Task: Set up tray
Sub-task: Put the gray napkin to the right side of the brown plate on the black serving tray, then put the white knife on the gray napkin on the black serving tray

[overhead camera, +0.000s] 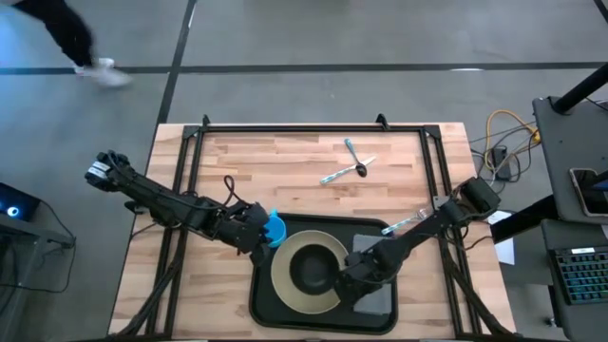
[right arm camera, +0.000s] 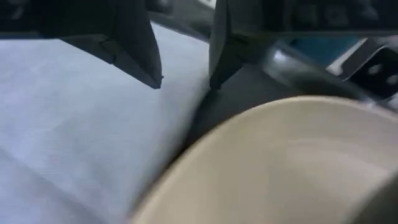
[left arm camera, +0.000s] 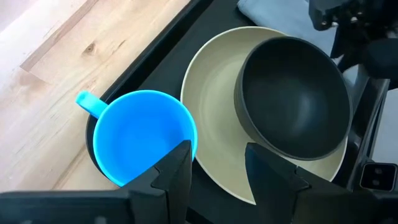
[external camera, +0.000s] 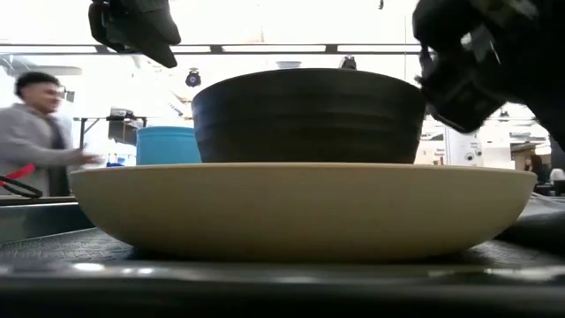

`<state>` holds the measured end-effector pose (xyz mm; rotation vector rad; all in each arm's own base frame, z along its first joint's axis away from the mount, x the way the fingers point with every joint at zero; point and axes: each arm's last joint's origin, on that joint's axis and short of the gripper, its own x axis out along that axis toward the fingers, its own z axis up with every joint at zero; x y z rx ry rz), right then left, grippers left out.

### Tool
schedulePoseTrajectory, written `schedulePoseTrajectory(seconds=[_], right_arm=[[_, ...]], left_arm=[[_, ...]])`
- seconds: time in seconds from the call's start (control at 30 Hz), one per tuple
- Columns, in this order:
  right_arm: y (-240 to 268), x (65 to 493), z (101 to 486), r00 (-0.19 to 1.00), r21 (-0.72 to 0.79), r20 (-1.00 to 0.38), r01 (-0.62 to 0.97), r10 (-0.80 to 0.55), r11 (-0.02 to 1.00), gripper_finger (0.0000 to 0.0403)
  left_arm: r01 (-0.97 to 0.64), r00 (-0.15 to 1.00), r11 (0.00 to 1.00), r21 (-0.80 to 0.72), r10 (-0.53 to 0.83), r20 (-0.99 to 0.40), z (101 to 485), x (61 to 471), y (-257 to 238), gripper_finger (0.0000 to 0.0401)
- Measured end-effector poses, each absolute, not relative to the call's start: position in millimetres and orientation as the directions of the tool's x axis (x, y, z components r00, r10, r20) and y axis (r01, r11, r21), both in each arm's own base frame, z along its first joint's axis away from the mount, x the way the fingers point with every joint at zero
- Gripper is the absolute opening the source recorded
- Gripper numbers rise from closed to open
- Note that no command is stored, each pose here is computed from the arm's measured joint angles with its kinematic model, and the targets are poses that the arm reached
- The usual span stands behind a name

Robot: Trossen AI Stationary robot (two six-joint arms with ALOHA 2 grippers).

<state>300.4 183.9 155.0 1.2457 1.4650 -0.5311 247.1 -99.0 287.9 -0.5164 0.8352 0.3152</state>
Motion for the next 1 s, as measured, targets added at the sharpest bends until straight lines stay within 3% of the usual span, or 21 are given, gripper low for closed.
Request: schedulePoseTrajectory(seconds=[0.13, 0.33, 0.5, 0.63, 0.8, 1.0], right_arm=[[186.0, 306.5, 164.0, 0.177, 0.338, -0.902, 0.857, 0.394, 0.389, 0.0141], [177.5, 303.5, 177.4, 0.09, 0.223, -0.958, 0.834, 0.274, 0.505, 0.016], [148.6, 308.9, 195.5, 0.079, 0.139, -0.989, 0.8, 0.127, 0.583, 0.016], [116.3, 315.2, 211.9, 0.105, 0.136, -0.991, 0.71, 0.087, 0.691, 0.0153], [67.5, 301.6, 226.8, 0.013, 0.049, -0.999, 0.589, 0.051, 0.806, 0.0143], [33.0, 274.7, 228.9, -0.142, -0.043, -0.99, 0.336, 0.005, 0.941, 0.0139]], left_arm=[[-0.46, 0.636, 0.832, -0.309, 0.065, -0.769, 287.9, 247.2, -98.8, 0.0131], [-0.46, 0.636, 0.832, -0.309, 0.065, -0.769, 287.9, 247.2, -98.8, 0.0131], [-0.46, 0.636, 0.832, -0.31, 0.065, -0.769, 288.0, 247.2, -98.8, 0.0131], [-0.46, 0.636, 0.832, -0.31, 0.065, -0.769, 288.0, 247.2, -98.8, 0.0131], [-0.468, 0.636, 0.824, -0.319, 0.063, -0.769, 287.8, 246.9, -99.3, 0.0131], [-0.484, 0.63, 0.811, -0.328, 0.062, -0.774, 285.0, 245.8, -100.4, 0.0131]])
